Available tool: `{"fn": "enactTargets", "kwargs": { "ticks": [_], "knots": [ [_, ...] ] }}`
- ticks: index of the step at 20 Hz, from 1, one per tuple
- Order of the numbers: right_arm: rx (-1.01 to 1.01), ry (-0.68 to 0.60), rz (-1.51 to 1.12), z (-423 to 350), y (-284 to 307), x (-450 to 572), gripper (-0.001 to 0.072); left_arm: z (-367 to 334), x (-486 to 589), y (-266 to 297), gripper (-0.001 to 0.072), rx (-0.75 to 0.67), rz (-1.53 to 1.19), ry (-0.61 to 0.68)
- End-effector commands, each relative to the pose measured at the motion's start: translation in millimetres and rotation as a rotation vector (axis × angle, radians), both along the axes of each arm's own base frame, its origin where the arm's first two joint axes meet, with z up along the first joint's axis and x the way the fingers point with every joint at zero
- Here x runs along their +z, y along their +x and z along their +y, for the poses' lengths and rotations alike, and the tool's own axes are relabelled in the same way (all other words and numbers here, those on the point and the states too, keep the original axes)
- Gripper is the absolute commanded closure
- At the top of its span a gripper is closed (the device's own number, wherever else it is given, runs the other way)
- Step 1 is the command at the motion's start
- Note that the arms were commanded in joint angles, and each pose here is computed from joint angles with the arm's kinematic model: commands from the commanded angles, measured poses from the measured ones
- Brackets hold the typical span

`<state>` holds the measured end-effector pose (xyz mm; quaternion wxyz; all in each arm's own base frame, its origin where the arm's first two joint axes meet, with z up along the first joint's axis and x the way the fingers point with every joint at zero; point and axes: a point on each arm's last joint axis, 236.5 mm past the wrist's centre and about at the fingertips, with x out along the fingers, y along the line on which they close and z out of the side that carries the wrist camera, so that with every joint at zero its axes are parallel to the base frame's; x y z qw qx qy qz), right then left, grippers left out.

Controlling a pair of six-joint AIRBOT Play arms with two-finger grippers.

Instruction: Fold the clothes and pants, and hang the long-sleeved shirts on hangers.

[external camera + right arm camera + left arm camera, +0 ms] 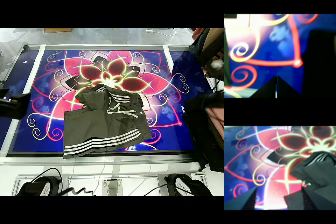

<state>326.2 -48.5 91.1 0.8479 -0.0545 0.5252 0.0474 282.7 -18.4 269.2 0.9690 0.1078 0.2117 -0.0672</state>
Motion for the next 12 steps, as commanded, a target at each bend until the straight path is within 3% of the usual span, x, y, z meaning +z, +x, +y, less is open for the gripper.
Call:
{"fn": "enactTargets", "kwargs": {
  "ticks": [1, 3, 5, 6, 7, 12],
  "knots": [
    [0.09, 0.286, 0.276, 59, -67, -91, 0.0689, 11, -23, -16, 0.0339, 0.026, 0.111, 0.048],
    [0.149, 0.451, 0.372, 99, -99, -110, 0.0689, 11, -31, -15, 0.0383, 0.025, 0.144, 0.049],
    [0.088, 0.469, 0.349, 100, -94, -124, 0.0683, 11, -34, -12, 0.0383, 0.024, 0.156, 0.049],
    [-0.004, 0.457, 0.334, 92, -87, -131, 0.0596, 11, -36, -11, 0.0383, 0.023, 0.162, 0.047],
    [-0.09, 0.448, 0.315, 84, -79, -137, 0.0446, 9, -37, -10, 0.0383, 0.016, 0.166, 0.038],
    [-0.224, 0.582, 0.373, 97, -63, -156, 0.0424, 3, -38, -9, 0.0383, 0.001, 0.174, 0.019]
  ]
}}
